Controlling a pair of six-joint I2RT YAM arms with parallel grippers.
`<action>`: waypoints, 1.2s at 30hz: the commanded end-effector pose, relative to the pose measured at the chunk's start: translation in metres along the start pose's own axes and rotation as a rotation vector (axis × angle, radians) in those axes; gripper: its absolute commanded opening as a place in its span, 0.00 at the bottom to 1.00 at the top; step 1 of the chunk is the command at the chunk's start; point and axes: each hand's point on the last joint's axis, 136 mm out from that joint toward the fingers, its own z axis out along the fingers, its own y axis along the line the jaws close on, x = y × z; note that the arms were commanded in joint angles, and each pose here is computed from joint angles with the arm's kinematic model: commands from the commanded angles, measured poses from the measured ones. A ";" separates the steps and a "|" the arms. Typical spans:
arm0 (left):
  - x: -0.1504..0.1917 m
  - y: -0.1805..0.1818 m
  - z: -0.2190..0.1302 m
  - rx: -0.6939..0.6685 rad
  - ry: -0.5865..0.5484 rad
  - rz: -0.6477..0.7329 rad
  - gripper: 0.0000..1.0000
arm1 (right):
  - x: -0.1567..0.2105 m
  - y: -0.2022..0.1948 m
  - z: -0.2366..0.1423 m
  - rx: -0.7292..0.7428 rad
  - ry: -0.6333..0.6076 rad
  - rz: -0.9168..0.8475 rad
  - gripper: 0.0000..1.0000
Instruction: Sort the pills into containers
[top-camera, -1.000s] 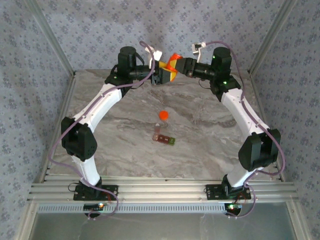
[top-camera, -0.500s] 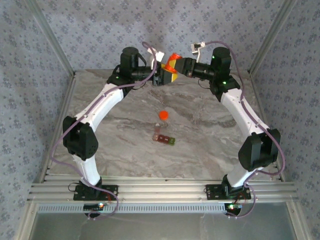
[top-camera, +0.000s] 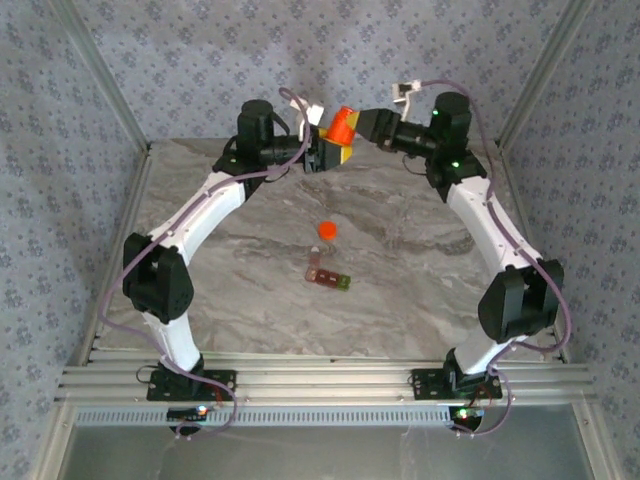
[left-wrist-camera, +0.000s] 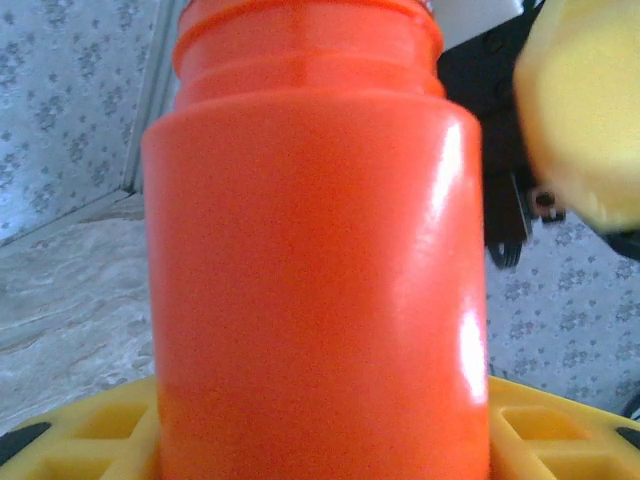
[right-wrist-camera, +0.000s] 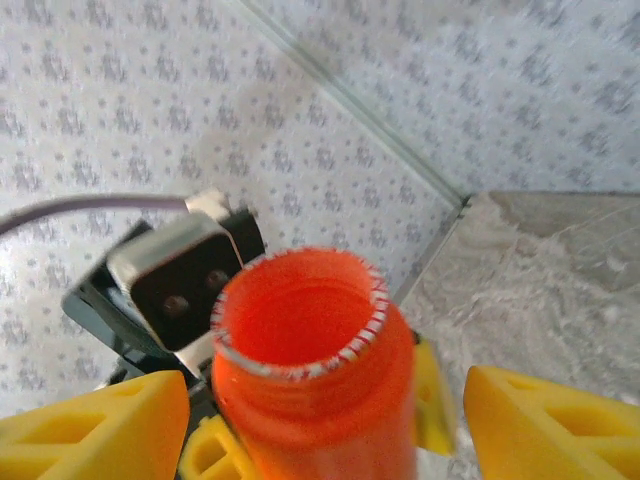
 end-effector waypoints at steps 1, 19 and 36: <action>-0.027 -0.012 -0.021 -0.020 -0.066 0.093 0.00 | -0.023 0.016 -0.034 0.003 -0.081 -0.013 0.77; -0.030 0.011 -0.045 -0.115 -0.085 0.126 0.00 | 0.154 -0.159 -0.025 0.651 0.511 0.127 0.73; -0.046 0.022 -0.080 -0.214 -0.176 0.149 0.00 | 0.238 -0.223 0.043 0.935 0.888 -0.115 0.80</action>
